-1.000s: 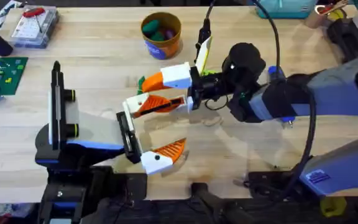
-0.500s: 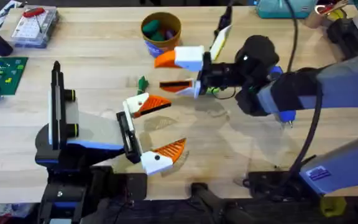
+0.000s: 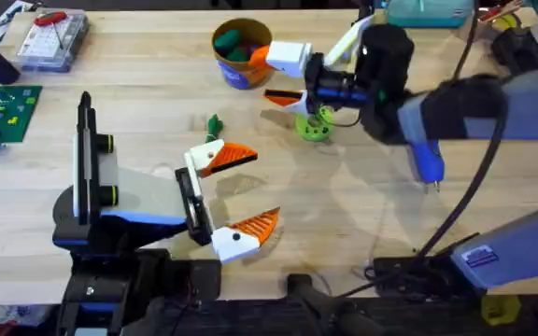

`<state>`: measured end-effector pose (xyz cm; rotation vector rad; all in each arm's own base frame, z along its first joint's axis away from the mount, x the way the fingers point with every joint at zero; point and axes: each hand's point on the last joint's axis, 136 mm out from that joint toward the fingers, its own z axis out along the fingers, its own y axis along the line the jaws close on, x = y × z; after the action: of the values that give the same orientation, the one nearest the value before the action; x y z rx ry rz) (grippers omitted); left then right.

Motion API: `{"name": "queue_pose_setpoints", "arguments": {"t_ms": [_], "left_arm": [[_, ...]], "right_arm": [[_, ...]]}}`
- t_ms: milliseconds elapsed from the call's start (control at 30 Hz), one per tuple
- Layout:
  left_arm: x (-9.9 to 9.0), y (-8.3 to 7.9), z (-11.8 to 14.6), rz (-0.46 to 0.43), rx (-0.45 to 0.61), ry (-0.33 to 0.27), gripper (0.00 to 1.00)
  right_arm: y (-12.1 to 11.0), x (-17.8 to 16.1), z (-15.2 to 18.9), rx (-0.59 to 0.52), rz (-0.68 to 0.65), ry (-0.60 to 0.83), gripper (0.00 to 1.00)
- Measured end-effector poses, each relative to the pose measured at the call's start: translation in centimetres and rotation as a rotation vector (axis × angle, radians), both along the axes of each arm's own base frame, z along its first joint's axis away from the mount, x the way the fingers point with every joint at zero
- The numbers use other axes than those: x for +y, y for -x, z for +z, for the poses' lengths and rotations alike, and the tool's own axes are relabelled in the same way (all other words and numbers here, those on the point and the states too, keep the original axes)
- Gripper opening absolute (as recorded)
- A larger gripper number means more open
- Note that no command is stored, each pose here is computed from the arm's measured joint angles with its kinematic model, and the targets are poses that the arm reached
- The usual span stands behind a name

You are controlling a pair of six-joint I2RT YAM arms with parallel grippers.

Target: Pick up the gripper from the table and insert it into the empty holder that is missing its gripper. Then pick up a screw, insert it into the mounting hole, and use the screwdriver to tighten it. Finally, clean up the table by picking up the vegetable and placing it into the bucket.

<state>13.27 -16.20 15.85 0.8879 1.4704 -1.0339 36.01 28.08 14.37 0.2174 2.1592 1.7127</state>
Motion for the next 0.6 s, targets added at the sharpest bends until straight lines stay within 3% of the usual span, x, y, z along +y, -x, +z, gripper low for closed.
{"name": "queue_pose_setpoints", "arguments": {"t_ms": [133, 267, 467, 600], "left_arm": [[0.0, 0.0, 0.0, 0.0, -0.001, 0.0, 0.986], [0.0, 0.0, 0.0, 0.0, -0.003, -0.001, 0.986], [0.0, 0.0, 0.0, -0.002, -0.006, -0.002, 0.986], [0.0, 0.0, 0.0, -0.003, -0.006, -0.002, 0.986]], "right_arm": [[-0.9, -1.5, -1.1, 0.054, -0.012, 0.15, 0.995], [-0.2, -3.5, 1.2, 0.022, -0.009, 0.306, 0.995], [3.2, -6.9, 7.3, -0.126, -0.013, 0.521, 0.995], [6.7, -10.2, 8.1, -0.146, -0.017, 0.691, 0.995]]}}
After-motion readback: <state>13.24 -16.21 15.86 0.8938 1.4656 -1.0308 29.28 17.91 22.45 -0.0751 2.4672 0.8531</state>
